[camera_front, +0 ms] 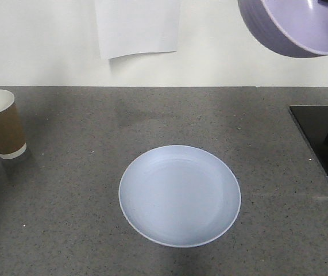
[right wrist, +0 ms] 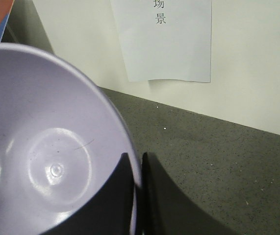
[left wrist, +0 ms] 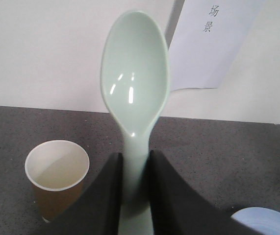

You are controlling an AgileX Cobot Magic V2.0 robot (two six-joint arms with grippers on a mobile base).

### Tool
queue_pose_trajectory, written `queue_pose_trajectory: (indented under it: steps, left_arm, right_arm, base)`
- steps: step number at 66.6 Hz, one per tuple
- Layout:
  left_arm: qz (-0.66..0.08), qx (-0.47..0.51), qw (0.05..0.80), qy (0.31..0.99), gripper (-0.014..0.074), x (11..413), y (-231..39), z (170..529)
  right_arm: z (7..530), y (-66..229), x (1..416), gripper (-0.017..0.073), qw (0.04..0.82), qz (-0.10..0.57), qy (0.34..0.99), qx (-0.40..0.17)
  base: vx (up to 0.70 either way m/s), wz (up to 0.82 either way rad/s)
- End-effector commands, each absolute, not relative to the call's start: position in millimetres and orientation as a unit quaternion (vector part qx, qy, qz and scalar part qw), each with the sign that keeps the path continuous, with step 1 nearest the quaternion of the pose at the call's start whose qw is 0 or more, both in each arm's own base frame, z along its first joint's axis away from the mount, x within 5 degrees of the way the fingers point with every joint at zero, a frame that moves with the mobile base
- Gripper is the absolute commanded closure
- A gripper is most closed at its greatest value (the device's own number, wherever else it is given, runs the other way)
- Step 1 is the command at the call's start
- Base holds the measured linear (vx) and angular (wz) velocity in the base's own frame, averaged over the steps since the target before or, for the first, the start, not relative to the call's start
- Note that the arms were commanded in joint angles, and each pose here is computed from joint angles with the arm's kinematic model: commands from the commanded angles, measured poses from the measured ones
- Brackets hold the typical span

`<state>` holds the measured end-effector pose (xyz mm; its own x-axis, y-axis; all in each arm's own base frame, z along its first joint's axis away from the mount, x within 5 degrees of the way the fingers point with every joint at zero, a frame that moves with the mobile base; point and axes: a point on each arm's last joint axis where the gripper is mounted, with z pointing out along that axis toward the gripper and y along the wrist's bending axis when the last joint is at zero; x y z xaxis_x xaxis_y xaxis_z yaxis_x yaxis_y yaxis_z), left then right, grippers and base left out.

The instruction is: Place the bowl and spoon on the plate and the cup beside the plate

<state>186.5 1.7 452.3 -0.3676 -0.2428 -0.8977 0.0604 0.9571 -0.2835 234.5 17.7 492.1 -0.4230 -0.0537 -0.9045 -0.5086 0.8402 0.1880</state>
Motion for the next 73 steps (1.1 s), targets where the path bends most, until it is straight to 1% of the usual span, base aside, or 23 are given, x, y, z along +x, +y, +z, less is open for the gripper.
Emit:
queue_pose_trajectory:
  steps: [1,73]
  left_arm:
    - [-0.142,-0.062,0.597,0.787,0.0599,183.4,1.4,466.7]
    - [-0.142,-0.062,0.597,0.787,0.0599,183.4,1.4,466.7]
  right_arm:
    - [509.4,19.9,225.4,0.0568,0.549,0.228,0.786,-0.168]
    - [509.4,19.9,225.4,0.0568,0.549,0.228,0.786,-0.168]
  base:
    - [0.01,0.00]
    - [0.00,0.00]
